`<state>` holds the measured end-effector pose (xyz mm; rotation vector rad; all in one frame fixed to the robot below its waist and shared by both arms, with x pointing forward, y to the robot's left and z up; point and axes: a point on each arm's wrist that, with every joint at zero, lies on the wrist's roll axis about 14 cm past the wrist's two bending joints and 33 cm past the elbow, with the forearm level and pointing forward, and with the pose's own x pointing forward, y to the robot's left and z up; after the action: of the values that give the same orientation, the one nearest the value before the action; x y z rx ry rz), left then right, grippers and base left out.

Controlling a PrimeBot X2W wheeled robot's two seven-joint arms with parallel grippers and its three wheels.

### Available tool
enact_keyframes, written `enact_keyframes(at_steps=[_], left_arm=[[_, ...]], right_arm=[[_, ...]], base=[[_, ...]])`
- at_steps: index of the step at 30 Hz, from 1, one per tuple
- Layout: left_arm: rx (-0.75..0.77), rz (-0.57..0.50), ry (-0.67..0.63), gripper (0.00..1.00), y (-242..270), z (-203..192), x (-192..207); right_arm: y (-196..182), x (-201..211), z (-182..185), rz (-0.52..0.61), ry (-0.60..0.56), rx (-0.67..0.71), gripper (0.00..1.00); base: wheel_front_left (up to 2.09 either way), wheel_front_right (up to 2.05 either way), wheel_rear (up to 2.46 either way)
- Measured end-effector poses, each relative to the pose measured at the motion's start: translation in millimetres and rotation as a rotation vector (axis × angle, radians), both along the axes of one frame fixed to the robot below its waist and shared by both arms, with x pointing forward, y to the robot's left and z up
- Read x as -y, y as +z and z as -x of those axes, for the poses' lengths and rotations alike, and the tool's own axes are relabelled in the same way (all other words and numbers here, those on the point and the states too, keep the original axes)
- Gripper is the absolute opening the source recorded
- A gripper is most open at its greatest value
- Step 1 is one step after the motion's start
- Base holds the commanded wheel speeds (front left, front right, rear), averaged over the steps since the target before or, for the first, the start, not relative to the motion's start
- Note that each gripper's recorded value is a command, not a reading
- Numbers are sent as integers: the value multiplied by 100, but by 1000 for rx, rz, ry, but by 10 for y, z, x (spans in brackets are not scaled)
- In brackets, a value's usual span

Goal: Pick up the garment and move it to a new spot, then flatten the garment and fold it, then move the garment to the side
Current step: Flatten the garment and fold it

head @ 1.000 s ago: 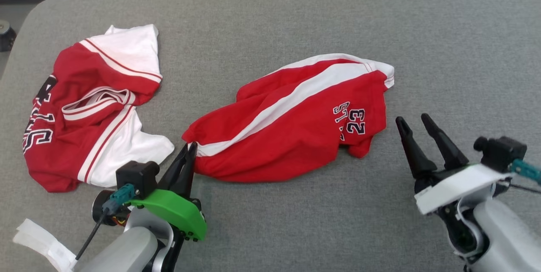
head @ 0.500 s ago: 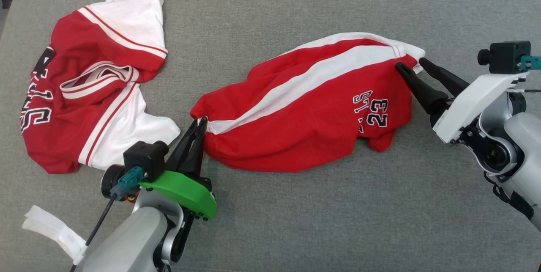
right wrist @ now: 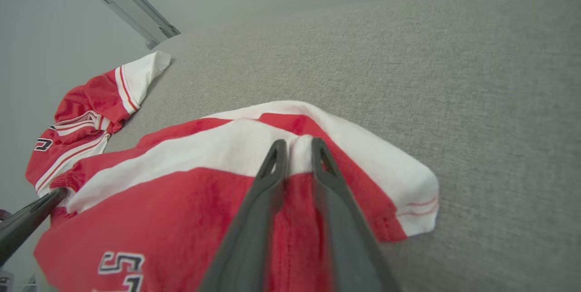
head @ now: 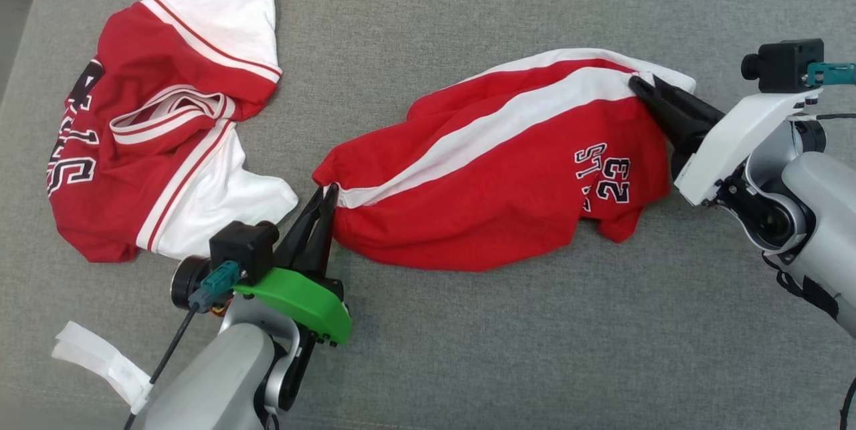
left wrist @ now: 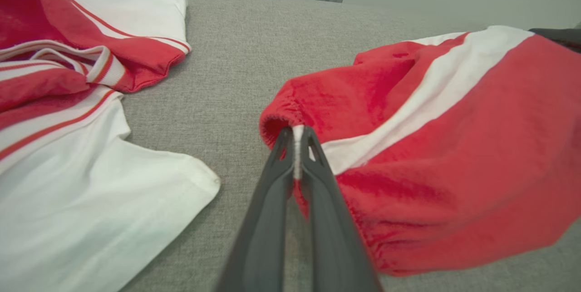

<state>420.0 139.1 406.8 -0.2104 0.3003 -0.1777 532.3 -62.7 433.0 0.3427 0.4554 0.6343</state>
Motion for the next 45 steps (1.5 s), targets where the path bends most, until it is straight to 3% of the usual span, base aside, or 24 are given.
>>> enact_keyframes(at_steps=[7,12,22,27,31,35,39,45], left_arm=[[44,-29,-30,0,88,-106,28],[187,-42,-149,0,512,-522,285],[568,-94,-485,0,2092,-1686,1418],[829,-95,-531,0,2901,-2010,1882],[917,-71,-552,0,3047,-2135,2117],[875,-27,-586,0,2686,-2200,2233],[717,63,-600,0,1845,-2108,2207],[504,145,-584,0,923,-1531,1957]], right_arm=[[244,133,-52,-11,-24,93,0],[646,431,-245,-26,-101,222,0],[1924,1623,-838,58,-386,583,0],[2896,2149,-882,31,-556,850,0],[3223,2315,-760,-31,-631,976,0],[2773,2155,-716,1,-582,926,0],[2179,2088,-584,8,-560,820,0],[1472,2169,-35,3,-618,662,0]], base=[[0,0,0],[0,0,0],[0,0,0],[0,0,0],[0,0,0],[0,0,0],[0,0,0],[0,0,0]])
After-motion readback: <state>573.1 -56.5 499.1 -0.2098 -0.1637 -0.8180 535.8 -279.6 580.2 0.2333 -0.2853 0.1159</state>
